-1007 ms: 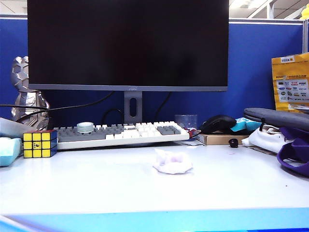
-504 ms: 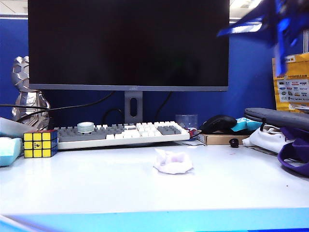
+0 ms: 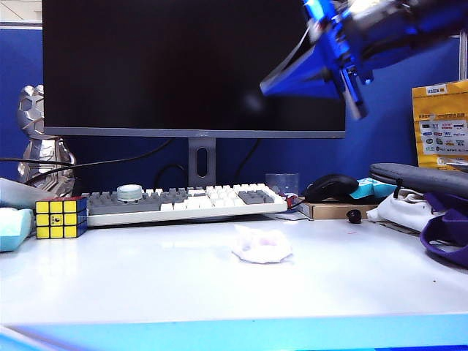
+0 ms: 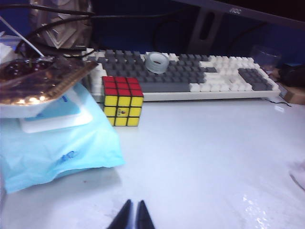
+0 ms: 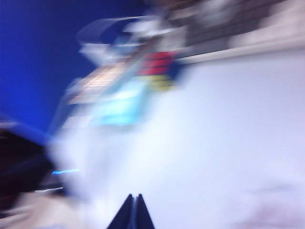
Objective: Use the wet wipes on the table to wipe the cherry juice off the table, then put the wipes back on the table.
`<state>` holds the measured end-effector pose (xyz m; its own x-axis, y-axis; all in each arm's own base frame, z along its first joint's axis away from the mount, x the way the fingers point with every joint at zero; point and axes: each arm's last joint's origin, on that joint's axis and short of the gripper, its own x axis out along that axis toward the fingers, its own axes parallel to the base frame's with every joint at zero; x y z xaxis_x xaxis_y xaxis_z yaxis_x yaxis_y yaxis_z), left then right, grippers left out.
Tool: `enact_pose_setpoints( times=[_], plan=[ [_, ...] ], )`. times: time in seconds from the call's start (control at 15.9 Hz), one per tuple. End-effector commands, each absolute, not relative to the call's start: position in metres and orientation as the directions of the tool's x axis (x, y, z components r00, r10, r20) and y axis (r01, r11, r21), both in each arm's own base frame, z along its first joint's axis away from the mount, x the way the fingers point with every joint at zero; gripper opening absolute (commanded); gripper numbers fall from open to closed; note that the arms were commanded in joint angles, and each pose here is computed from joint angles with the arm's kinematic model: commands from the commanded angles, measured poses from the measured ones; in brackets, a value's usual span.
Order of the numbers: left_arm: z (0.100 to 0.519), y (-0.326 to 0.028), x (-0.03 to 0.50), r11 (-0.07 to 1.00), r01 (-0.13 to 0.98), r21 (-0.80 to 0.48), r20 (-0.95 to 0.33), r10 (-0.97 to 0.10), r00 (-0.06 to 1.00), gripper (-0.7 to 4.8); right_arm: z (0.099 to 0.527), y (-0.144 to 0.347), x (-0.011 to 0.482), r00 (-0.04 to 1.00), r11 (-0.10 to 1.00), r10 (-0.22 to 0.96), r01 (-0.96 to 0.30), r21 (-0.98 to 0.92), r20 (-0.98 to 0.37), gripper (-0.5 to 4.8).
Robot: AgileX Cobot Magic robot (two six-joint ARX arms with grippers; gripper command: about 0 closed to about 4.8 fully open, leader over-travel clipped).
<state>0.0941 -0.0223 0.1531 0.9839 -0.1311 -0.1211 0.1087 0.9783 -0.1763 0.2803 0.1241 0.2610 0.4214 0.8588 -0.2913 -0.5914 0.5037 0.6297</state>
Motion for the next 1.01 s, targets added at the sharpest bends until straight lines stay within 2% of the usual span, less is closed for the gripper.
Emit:
enact_pose_setpoints(
  times=[0.06,0.19,0.44,0.5,0.57,0.76,1.01],
  plan=[
    [0.154,-0.022,0.094,0.979,0.110,-0.173,-0.113,-0.130,0.985,0.28,0.267,0.141,0.275,0.614,0.786,0.594,-0.581,0.213,-0.519,-0.03],
    [0.154,-0.022,0.094,0.979,0.110,-0.173,-0.113,-0.130,0.985,0.28,0.264,0.157,0.271,0.624,0.801,0.519,-0.594,0.076,-0.584,-0.02],
    [0.154,-0.022,0.094,0.979,0.110,-0.173,-0.113,-0.130,0.985,0.28,0.231,0.179,0.286,0.467,0.805,0.411,-0.590,0.070,-0.783,0.11],
    [0.154,-0.022,0.094,0.979,0.110,-0.173,-0.113,-0.130,0.985,0.28,0.226,0.182,0.290,0.444,0.806,0.397,-0.588,0.073,-0.803,0.63],
    [0.154,-0.022,0.094,0.979,0.110,-0.173,-0.113,-0.130,0.985,0.28,0.219,0.186,0.297,0.411,0.804,0.382,-0.589,0.079,-0.828,2.02],
    [0.154,-0.022,0.094,0.979,0.110,-0.173,-0.113,-0.130,0.985,0.28,0.211,0.196,0.309,0.324,0.774,0.422,-0.615,0.151,-0.847,2.56],
    [0.154,-0.022,0.094,0.979,0.110,-0.173,-0.113,-0.130,0.985,0.28,0.200,0.198,0.312,0.283,0.772,0.412,-0.613,0.167,-0.866,2.57]
  ],
)
